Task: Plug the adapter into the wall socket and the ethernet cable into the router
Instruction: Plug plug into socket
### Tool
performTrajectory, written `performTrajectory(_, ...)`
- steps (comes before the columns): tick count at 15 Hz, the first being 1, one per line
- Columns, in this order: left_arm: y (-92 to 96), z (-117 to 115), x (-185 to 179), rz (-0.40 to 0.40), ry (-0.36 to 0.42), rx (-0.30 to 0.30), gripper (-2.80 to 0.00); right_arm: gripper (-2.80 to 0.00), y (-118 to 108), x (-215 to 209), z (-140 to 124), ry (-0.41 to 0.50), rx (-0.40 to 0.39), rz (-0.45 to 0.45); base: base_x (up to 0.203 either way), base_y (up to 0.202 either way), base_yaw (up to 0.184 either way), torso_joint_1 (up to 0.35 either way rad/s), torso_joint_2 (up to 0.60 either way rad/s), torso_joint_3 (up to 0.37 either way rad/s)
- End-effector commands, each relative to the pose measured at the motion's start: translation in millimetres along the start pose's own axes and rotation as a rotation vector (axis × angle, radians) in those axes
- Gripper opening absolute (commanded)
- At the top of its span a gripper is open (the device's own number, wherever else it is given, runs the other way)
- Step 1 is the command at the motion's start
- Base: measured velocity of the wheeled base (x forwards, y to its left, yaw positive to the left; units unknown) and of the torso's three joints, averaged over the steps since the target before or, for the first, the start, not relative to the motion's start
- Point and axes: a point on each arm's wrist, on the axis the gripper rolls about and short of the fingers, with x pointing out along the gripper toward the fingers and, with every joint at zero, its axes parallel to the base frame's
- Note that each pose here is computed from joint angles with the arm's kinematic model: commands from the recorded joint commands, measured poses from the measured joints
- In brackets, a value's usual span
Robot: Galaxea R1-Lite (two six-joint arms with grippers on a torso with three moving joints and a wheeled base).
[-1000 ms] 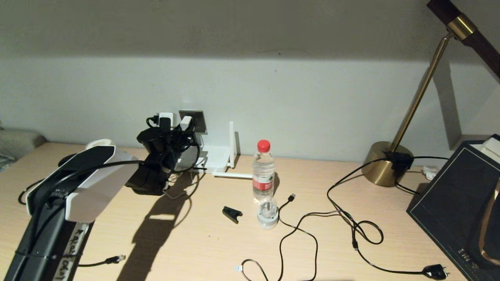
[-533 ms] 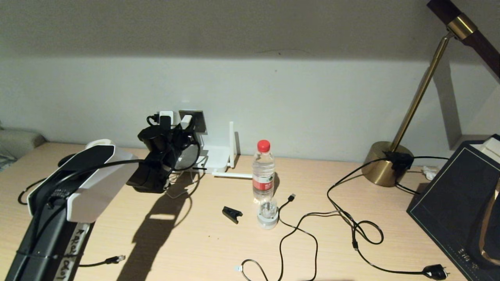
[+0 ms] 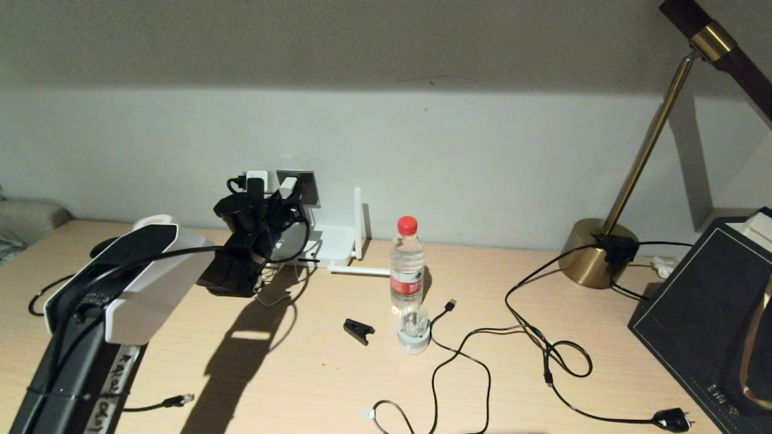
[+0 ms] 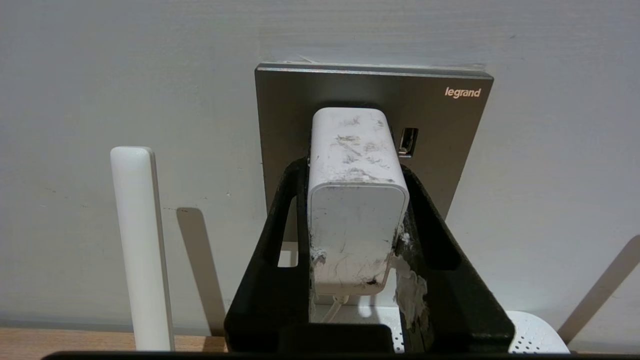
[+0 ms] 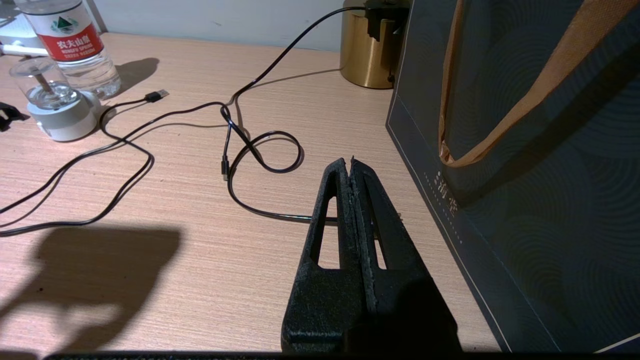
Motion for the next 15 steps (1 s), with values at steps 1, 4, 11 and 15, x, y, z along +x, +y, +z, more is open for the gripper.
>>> performTrajectory(1,0.0,-2.3,0.9,0.000,-0.007,-0.004,-2.80,-2.80,0.0,0.4,-1.2,0.006,0.000,-0.001,0.000,0.000,0.000,0.000,0.00,0.000)
performTrajectory(4,0.6,-6.6,4.2,0.002,-0.012,-0.004,-2.80,-2.80,0.0,0.4,-1.2,0.006,0.000,0.000,0.000,0.000,0.000,0.000,0.00,0.000)
performTrajectory(11,0.6,-6.8,5.9,0.002,0.002,-0.003,-2.80,-2.80,0.0,0.4,-1.2,0.006,0.000,-0.001,0.000,0.000,0.000,0.000,0.00,0.000)
performTrajectory(15,0.5,-10.2,5.5,0.003,0.010,-0.004,-2.80,-2.80,0.0,0.4,-1.2,0.006,0.000,0.000,0.000,0.000,0.000,0.000,0.00,0.000)
